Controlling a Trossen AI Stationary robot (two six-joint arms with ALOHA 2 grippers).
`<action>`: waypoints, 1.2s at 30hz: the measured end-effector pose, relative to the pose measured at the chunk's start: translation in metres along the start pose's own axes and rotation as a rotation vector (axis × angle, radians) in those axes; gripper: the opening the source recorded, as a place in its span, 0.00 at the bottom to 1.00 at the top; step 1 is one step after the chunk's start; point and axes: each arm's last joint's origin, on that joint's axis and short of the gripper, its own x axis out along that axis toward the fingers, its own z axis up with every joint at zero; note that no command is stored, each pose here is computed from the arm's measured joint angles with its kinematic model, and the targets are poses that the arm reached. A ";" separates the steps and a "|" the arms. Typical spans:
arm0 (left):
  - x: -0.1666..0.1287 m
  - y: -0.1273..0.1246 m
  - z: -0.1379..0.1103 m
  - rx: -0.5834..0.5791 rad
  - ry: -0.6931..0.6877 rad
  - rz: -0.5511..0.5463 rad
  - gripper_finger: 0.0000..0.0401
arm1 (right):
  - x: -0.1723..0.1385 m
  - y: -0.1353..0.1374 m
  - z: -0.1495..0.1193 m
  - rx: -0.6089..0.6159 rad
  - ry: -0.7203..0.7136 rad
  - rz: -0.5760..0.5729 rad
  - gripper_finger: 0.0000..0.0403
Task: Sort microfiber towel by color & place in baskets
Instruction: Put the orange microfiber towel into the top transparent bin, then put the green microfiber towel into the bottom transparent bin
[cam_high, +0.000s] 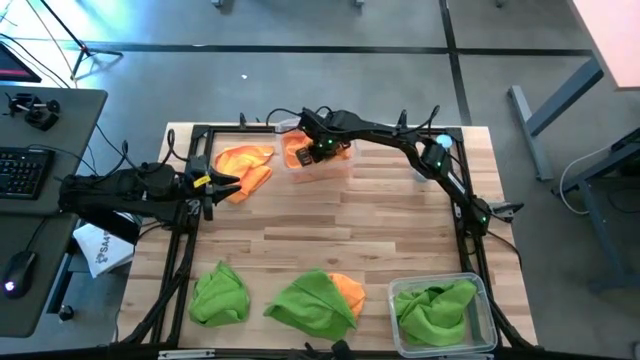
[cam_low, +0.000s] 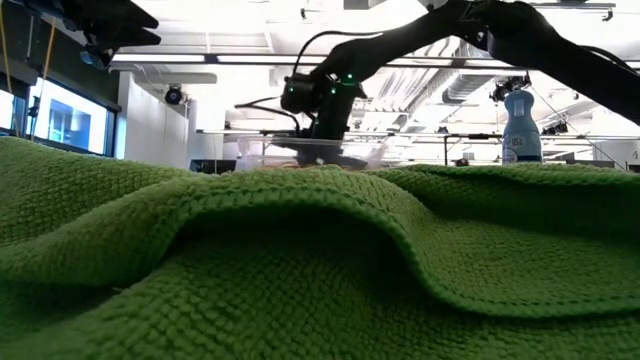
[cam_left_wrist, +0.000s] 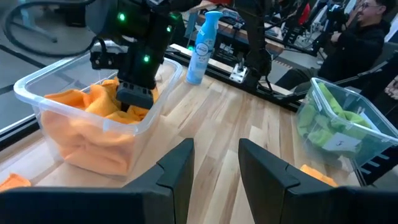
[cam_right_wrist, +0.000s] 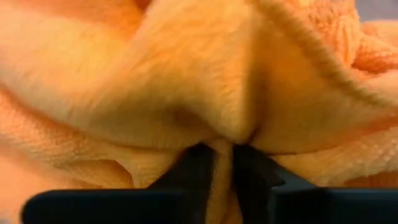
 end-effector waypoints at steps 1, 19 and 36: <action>0.000 0.000 0.000 0.000 0.001 -0.003 0.28 | -0.004 0.001 0.002 -0.007 -0.011 0.007 0.19; 0.000 -0.001 -0.002 0.006 0.034 -0.044 0.28 | -0.128 0.027 -0.021 -0.132 -0.208 -0.111 0.42; 0.033 -0.019 -0.014 0.143 0.336 -0.040 0.28 | -0.193 0.091 -0.153 -0.254 -0.310 -0.338 0.27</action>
